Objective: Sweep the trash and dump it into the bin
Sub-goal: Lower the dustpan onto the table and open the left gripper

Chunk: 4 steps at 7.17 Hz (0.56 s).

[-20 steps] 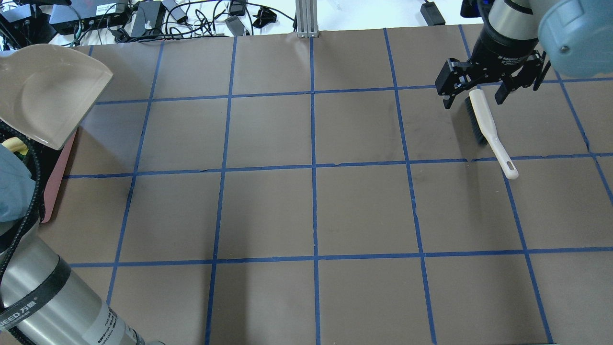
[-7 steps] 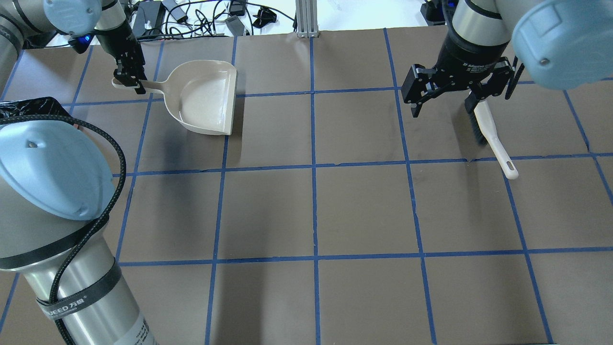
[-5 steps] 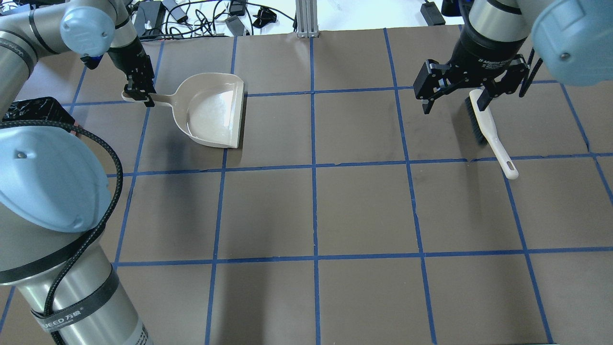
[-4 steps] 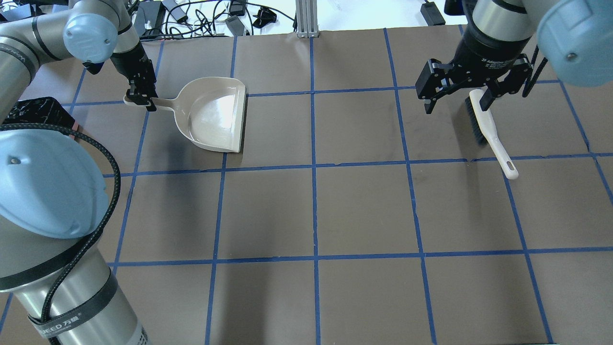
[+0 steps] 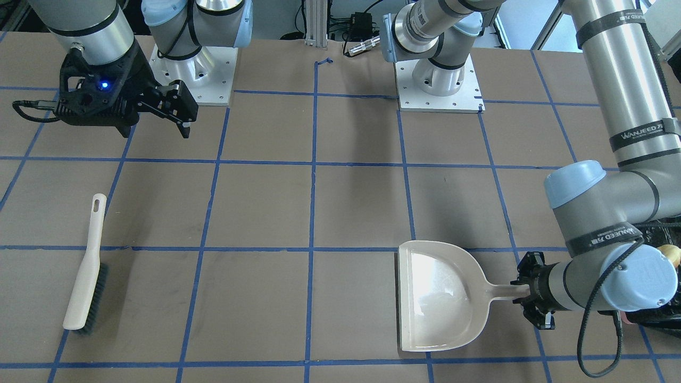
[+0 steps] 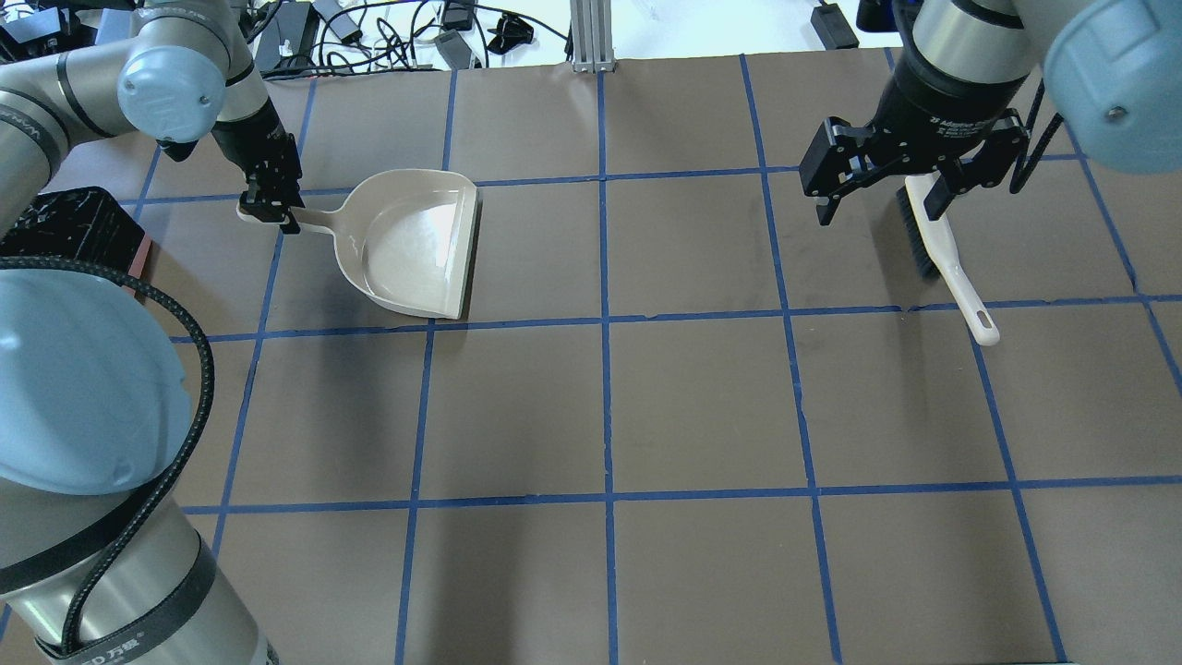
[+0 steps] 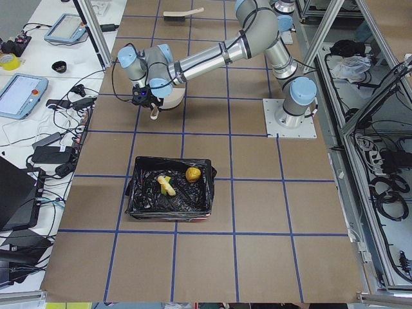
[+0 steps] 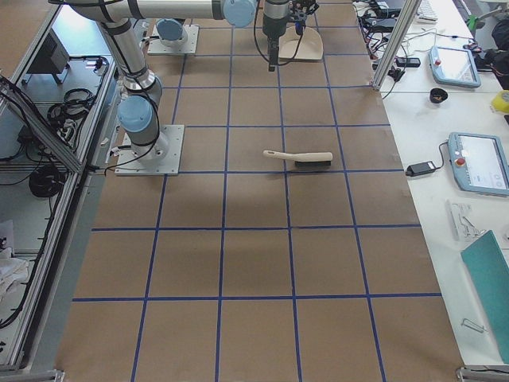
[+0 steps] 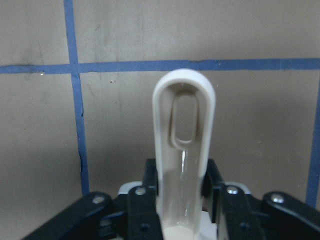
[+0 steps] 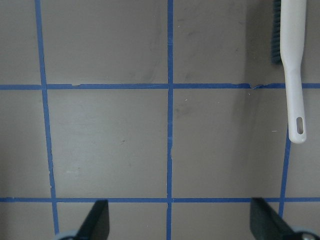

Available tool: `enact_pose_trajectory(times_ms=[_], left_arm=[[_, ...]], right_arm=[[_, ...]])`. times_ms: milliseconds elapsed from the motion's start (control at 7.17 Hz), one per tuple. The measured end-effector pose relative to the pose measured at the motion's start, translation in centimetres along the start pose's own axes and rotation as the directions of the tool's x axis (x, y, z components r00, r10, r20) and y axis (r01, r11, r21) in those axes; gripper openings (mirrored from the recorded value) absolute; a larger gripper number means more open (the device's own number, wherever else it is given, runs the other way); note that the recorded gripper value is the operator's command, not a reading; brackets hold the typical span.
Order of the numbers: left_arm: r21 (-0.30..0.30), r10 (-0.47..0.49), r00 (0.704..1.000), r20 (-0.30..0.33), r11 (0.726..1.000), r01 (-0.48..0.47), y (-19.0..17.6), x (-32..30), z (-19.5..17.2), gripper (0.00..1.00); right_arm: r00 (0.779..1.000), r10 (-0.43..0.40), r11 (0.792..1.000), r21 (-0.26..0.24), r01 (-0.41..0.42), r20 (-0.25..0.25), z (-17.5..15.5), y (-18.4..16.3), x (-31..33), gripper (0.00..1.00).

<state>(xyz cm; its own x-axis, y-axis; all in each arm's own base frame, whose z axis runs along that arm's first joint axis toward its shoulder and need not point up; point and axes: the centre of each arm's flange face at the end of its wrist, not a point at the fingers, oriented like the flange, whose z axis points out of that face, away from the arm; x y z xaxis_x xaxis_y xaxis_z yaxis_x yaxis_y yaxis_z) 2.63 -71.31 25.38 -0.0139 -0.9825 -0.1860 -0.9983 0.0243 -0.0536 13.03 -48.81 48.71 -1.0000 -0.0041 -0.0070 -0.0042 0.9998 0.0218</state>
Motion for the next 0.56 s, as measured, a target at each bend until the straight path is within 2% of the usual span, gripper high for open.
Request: enact_pose_trajectory(times_ms=[558], left_arm=[[0.012,-0.008,0.999,-0.046,1.0,0.009,-0.3,0.79,0.38,0.0]], right_arm=[[1.0,-0.001,1.0,-0.008,0.001,0.01,0.29,0.15,-0.18,1.0]])
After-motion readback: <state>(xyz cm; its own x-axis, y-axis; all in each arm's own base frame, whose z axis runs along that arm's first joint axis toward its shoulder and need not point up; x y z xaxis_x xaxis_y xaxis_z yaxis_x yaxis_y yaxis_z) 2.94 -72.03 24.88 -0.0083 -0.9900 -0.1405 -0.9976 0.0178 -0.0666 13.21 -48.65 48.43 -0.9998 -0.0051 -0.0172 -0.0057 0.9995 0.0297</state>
